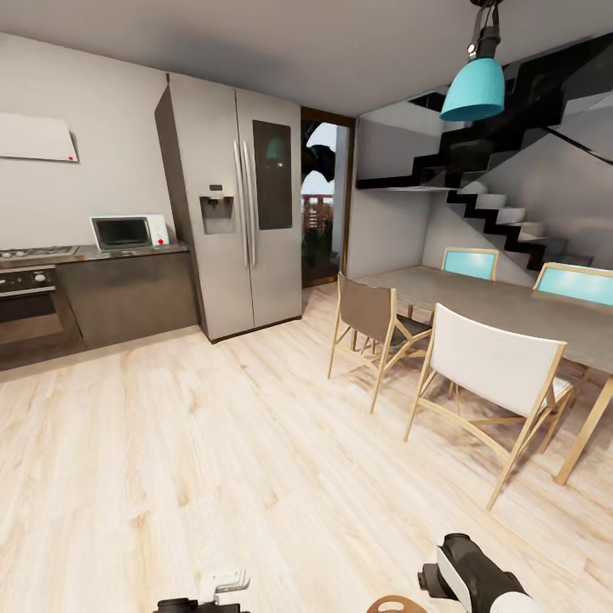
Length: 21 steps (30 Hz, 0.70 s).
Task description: Put the three can of soda from the living room inside the tash can in the kitchen.
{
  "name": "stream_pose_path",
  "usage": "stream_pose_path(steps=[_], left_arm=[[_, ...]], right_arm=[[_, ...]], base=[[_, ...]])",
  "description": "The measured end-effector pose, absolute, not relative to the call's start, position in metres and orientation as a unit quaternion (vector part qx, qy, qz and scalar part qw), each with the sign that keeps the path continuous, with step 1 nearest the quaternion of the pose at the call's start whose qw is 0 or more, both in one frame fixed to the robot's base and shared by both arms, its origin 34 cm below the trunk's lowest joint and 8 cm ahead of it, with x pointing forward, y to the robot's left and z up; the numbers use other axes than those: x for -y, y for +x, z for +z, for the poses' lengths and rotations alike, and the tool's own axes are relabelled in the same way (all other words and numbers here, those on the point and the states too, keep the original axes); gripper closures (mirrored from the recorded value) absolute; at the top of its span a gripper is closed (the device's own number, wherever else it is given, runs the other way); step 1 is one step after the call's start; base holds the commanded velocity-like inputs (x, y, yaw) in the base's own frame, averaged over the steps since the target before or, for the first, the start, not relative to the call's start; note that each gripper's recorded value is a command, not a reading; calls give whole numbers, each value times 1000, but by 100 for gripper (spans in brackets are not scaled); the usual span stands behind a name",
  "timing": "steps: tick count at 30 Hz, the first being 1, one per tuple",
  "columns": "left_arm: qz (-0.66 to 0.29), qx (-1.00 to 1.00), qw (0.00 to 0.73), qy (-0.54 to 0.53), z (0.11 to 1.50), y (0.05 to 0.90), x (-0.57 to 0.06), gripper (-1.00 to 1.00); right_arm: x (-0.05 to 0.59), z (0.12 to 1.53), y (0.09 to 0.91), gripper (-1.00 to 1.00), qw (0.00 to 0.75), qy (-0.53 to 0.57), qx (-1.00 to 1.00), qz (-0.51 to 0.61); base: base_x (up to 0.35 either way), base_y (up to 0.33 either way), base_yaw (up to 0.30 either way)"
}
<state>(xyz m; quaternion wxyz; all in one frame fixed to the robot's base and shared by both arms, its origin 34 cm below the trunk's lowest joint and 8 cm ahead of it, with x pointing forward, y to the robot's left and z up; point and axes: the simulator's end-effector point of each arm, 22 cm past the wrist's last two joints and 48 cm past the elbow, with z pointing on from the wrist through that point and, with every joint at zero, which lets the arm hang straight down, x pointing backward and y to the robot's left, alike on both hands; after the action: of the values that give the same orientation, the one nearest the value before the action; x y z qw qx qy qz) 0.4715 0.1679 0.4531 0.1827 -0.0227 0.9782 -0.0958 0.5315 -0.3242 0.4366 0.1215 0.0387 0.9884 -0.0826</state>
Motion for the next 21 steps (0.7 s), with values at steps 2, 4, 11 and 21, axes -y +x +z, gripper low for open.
stream_pose_path(steps=[2,4,11,21], left_arm=[[-96,-978,183,-23,449,471,-168,-100],[-96,-978,183,-23,445,470,-168,-100],[-96,-978,183,-23,431,468,-167,-100],[-97,-978,184,-23,410,464,-166,-100]], right_arm=[[323,430,527,-100,116,38,-989,-82],[320,421,520,-100,107,37,-990,-80],[319,402,509,-100,97,36,-991,-79],[322,381,505,-100,96,36,-991,-81]], base=[[0,0,0],[0,0,0],[0,0,0],[0,0,0]])
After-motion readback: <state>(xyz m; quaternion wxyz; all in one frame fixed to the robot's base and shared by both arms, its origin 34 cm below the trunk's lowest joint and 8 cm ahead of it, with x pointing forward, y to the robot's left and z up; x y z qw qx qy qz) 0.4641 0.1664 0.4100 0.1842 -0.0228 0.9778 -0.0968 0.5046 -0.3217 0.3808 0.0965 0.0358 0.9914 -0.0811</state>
